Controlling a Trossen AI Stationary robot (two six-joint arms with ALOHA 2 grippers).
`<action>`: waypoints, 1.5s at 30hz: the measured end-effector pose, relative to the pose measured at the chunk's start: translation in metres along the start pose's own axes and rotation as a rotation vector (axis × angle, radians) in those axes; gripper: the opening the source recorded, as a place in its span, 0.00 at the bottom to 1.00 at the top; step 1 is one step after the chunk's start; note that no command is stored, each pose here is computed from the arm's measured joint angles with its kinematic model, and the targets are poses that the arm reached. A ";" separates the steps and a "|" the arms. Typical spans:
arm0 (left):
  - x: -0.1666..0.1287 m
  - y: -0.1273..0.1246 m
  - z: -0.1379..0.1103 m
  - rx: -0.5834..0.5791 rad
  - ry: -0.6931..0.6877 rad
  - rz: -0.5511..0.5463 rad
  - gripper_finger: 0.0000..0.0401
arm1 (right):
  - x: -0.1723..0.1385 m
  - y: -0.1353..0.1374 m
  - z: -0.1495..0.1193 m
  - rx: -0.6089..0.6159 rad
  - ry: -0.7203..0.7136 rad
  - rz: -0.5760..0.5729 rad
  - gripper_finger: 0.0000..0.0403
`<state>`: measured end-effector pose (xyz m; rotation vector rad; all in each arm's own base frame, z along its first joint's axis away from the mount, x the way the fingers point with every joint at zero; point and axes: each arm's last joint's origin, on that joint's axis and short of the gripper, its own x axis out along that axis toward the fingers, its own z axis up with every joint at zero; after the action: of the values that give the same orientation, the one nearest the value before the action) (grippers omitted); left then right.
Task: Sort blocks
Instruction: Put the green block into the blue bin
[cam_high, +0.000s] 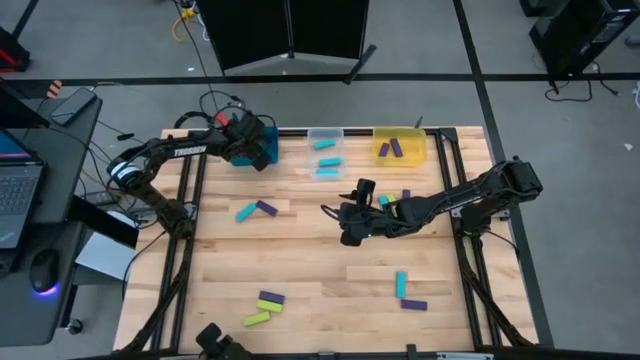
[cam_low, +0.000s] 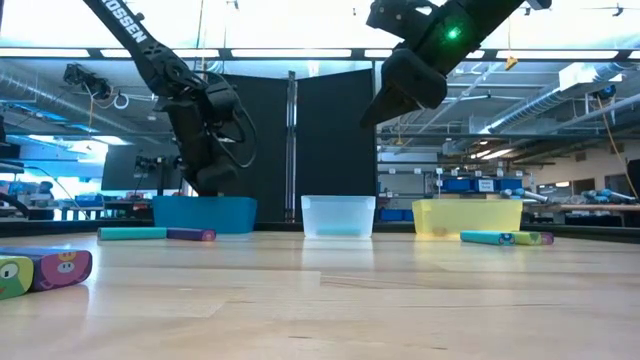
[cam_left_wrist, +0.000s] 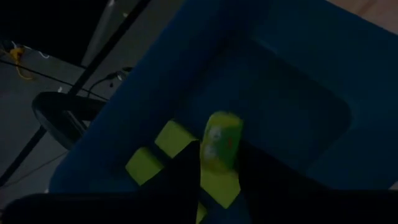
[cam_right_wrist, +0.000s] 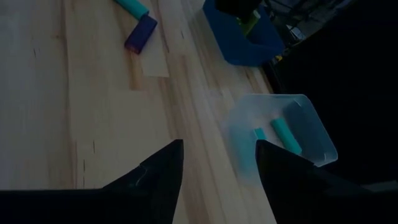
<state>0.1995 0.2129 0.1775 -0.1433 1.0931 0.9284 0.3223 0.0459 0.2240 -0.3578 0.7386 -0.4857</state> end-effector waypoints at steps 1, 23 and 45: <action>0.000 0.000 0.000 0.001 0.001 0.000 0.28 | 0.000 0.000 0.000 -0.001 0.000 0.000 0.52; -0.034 0.007 0.006 -0.026 -0.120 -0.063 0.29 | 0.000 0.000 -0.001 -0.009 0.004 0.009 0.53; -0.019 0.023 -0.005 -0.093 -0.229 -0.013 0.15 | 0.004 -0.001 -0.001 -0.003 0.018 0.126 0.26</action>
<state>0.1768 0.2139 0.1984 -0.1175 0.8367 0.9591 0.3235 0.0427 0.2215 -0.3077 0.7739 -0.3690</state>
